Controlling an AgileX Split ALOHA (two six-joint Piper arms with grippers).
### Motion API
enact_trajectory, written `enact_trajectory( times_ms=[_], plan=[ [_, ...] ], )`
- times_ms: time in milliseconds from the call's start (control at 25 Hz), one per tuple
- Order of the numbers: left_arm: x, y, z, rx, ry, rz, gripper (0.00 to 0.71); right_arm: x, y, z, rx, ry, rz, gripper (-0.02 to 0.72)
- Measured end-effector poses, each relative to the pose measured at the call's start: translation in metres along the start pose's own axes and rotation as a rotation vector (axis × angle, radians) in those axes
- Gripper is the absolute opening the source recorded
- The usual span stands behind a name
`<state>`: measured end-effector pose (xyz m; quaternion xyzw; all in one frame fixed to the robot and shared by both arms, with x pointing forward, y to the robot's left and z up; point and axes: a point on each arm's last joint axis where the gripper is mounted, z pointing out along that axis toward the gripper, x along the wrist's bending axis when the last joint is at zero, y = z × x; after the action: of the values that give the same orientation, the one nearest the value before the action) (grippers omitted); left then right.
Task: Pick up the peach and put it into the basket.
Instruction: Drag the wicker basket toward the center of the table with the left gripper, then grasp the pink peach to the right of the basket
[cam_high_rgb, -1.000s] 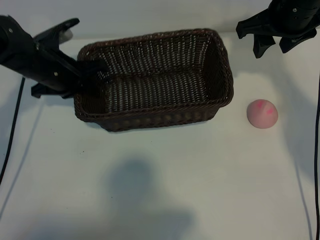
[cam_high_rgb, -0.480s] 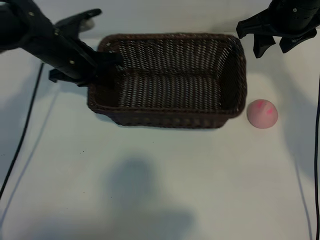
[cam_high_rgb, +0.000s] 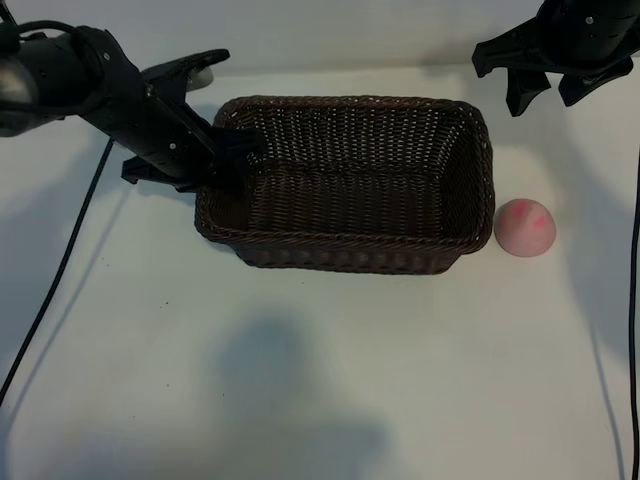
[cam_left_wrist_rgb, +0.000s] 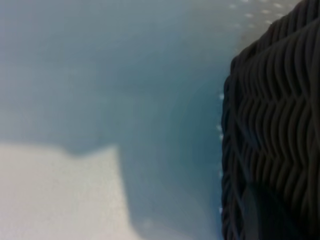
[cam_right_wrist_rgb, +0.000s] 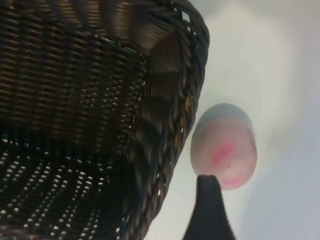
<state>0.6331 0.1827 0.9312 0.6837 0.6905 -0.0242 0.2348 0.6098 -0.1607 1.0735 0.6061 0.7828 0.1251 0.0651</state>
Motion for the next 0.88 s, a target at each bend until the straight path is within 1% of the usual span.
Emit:
enact_trajectory(
  times_ms=[280,360,400,440,520,600,760,880],
  plan=[
    [0.002,0.001,0.004,-0.015,0.006,-0.023,0.093,0.000,0.000,0.000,0.000,0.000,0.000,0.514],
    [0.002,0.001,0.004,-0.016,0.005,-0.024,0.102,0.000,0.000,0.000,0.000,0.000,0.000,0.514],
    [0.002,0.001,0.004,-0.016,0.005,-0.025,0.118,0.000,0.000,0.000,0.000,0.000,0.000,0.514],
    [0.002,0.001,0.004,-0.016,0.003,-0.027,0.145,0.000,0.000,0.000,0.000,0.000,0.000,0.514],
    [0.001,0.002,0.003,-0.018,-0.005,-0.037,0.221,0.000,0.000,0.000,0.000,0.000,0.000,0.514],
    [0.000,0.002,0.002,-0.022,-0.008,-0.038,0.326,0.000,0.000,0.000,0.000,0.000,0.000,0.514],
    [-0.004,0.004,-0.009,-0.040,-0.016,-0.018,0.499,0.000,0.000,0.000,0.000,-0.001,0.000,0.514],
    [-0.009,0.005,-0.030,-0.062,-0.005,0.026,0.553,0.000,0.000,0.000,0.000,-0.001,0.000,0.514]
  ],
)
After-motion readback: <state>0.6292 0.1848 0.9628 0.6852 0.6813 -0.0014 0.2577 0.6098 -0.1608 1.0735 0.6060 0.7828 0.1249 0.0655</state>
